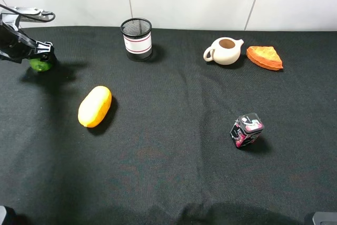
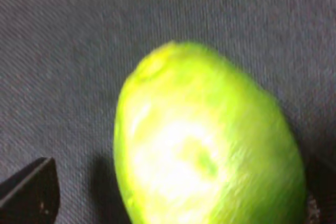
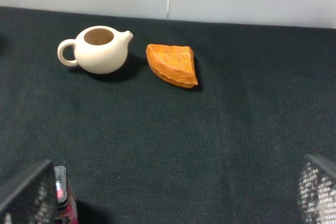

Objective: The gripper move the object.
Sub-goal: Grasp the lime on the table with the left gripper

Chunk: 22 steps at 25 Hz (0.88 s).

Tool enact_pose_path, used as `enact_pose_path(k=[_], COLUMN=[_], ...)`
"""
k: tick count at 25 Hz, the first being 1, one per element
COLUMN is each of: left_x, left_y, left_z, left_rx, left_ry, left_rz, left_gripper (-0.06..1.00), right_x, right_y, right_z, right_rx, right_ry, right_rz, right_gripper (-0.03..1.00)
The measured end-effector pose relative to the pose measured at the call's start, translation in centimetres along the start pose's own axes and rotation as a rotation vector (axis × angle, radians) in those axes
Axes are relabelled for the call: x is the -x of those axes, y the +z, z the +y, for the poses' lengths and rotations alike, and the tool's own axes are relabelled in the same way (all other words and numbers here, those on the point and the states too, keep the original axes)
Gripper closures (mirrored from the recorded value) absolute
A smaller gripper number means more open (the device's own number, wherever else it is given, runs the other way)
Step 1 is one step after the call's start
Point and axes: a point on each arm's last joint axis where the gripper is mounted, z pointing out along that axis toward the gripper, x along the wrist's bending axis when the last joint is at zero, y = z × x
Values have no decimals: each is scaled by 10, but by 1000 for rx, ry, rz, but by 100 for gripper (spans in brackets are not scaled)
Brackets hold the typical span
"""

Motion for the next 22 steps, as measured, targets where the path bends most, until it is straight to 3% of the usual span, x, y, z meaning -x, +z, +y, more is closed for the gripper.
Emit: enact_pose_path(k=[6,12,22], left_x=[0,0,0], left_y=[0,0,0], left_z=[1,1,1], left_rx=[10,12,11], left_ry=[-1,-5,-28], left_rz=[2,3,2], left_gripper=[7,22,22], right_x=[0,0,0], right_y=[0,0,0], right_z=[0,0,0], right_rx=[0,0,0], right_ry=[0,0,0], right_rz=[0,0,0], right_gripper=[27,27,27])
